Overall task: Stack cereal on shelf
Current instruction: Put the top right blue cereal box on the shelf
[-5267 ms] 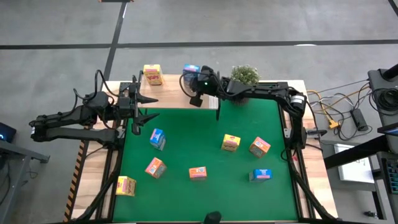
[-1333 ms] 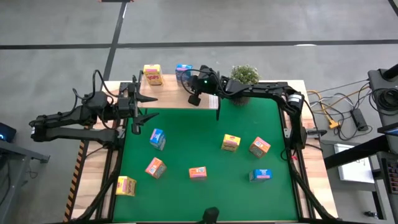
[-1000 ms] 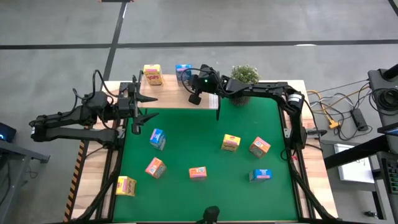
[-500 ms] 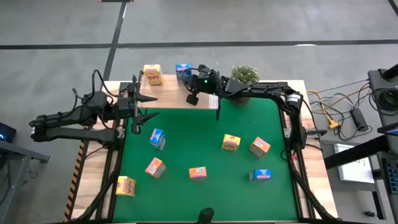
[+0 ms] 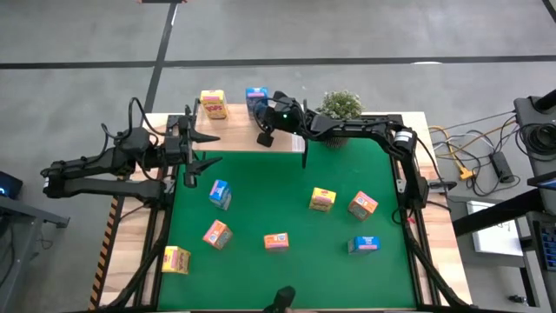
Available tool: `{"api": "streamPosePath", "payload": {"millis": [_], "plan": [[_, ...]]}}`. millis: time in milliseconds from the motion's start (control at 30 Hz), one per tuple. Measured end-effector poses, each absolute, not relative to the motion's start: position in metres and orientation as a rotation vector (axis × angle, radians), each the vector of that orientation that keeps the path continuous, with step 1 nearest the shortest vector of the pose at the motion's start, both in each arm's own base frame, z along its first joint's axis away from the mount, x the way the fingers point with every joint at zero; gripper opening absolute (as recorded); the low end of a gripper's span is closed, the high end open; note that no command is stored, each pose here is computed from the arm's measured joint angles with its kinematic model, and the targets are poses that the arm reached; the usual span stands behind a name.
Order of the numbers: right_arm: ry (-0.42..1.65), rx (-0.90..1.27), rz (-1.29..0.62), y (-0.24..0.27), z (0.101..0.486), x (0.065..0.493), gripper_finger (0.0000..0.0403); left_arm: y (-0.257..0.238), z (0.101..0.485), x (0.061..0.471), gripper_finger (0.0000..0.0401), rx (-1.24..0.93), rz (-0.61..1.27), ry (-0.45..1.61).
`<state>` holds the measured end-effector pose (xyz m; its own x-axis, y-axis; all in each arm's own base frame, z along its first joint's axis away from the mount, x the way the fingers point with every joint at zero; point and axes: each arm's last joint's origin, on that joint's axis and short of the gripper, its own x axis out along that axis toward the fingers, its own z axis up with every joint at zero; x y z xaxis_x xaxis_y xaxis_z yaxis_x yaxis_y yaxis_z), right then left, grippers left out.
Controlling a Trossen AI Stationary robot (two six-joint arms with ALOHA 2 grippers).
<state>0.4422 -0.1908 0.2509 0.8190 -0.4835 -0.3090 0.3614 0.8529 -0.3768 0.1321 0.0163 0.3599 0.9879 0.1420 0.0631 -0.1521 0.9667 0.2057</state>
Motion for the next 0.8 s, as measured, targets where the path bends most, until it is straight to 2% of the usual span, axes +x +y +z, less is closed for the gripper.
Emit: {"api": "streamPosePath", "payload": {"millis": [800], "plan": [[0.445, -0.300, -0.457, -0.1889, 0.2537, 0.4384, 0.0009, 0.0163, 0.3599, 0.1321, 0.0231, 0.212, 0.149, -0.048]]}}
